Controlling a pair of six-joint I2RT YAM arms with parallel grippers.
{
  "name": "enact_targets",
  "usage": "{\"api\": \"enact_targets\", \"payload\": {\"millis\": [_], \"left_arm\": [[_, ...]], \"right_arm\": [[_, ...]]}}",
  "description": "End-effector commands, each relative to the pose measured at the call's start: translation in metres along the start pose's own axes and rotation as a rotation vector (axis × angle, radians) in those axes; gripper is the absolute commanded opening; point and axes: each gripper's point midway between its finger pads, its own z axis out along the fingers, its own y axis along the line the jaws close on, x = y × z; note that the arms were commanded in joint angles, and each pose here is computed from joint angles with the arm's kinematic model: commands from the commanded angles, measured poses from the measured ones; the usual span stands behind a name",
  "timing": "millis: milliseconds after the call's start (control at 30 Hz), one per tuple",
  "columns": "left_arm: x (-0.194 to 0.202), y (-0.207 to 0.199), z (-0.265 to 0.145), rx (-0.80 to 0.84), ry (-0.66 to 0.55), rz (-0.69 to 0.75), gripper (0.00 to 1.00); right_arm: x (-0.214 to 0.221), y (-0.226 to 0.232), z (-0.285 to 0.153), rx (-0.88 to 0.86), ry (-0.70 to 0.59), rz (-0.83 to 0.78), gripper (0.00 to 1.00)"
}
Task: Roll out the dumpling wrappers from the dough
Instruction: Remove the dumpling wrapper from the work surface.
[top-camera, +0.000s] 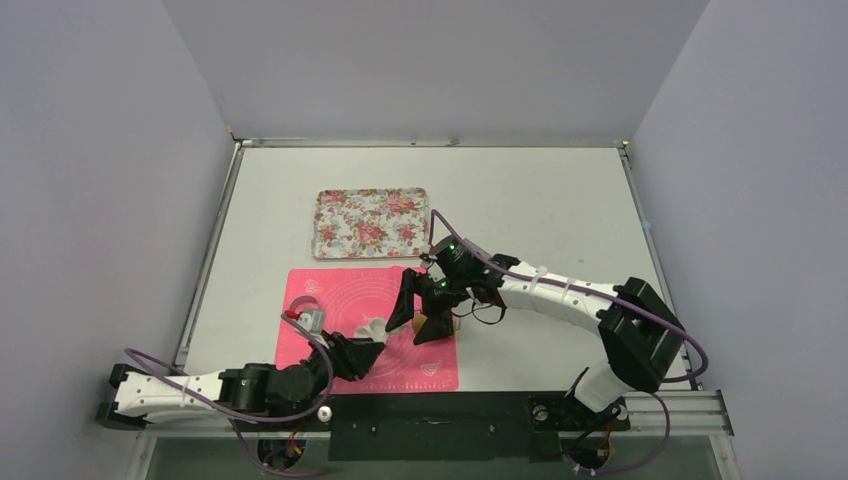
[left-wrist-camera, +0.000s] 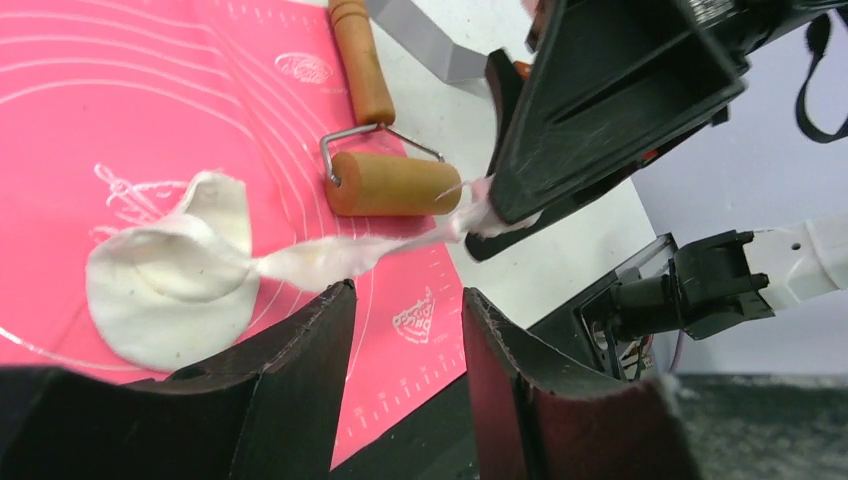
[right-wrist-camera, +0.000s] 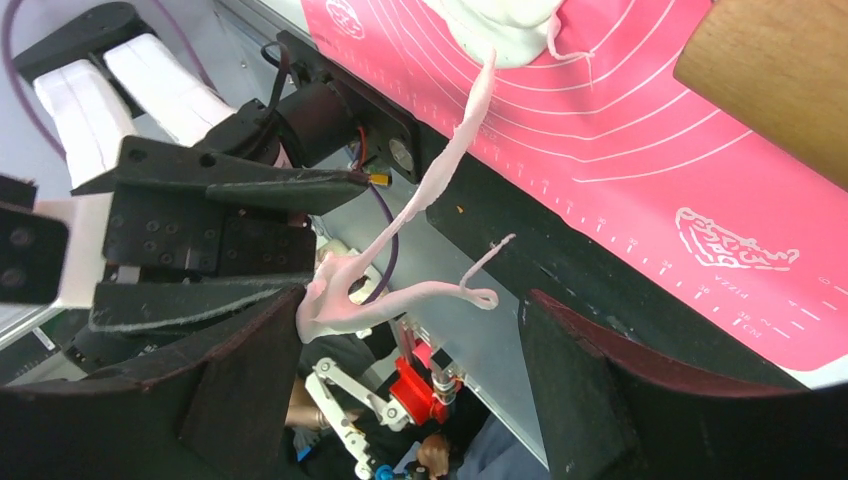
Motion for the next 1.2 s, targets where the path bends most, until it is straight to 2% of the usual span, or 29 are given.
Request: {"api": "enact_targets", "payload": {"millis": [0, 200, 333, 500, 833, 1000, 1167], "left_arm": [[-0.03, -0.04, 0.005, 0.059, -0.083, 0.033, 0.43], [-0.029, -0.049, 0.014, 0.019, -0.08, 0.163, 0.46], [-0.033, -0.045, 0.014, 0.02, -0.102, 0.151, 0.46], [-0.042, -0.058, 0.009, 0.11, -0.138, 0.085, 0.45], [-0.02, -0.056, 0.015, 0.093, -0.06, 0.12, 0.41], [-0.018, -0.053, 0.019, 0.059, -0.061, 0.125, 0.36], [-0.022, -0.056, 0.021, 0.047, -0.085, 0.109, 0.23]], "right_arm": [[0.008, 0.016, -0.002, -0.047, 0.051, -0.04, 0.73], [0.012, 0.017, -0.003, -0.054, 0.067, -0.033, 0.71], [0.013, 0.02, -0.004, -0.063, 0.069, -0.043, 0.7], [0.014, 0.026, -0.005, -0.074, 0.072, -0.053, 0.69], [0.011, 0.035, -0.007, -0.106, 0.044, -0.032, 0.68], [0.011, 0.035, -0.009, -0.112, 0.028, -0.018, 0.68], [0.012, 0.034, -0.008, -0.119, 0.026, -0.006, 0.67]]}}
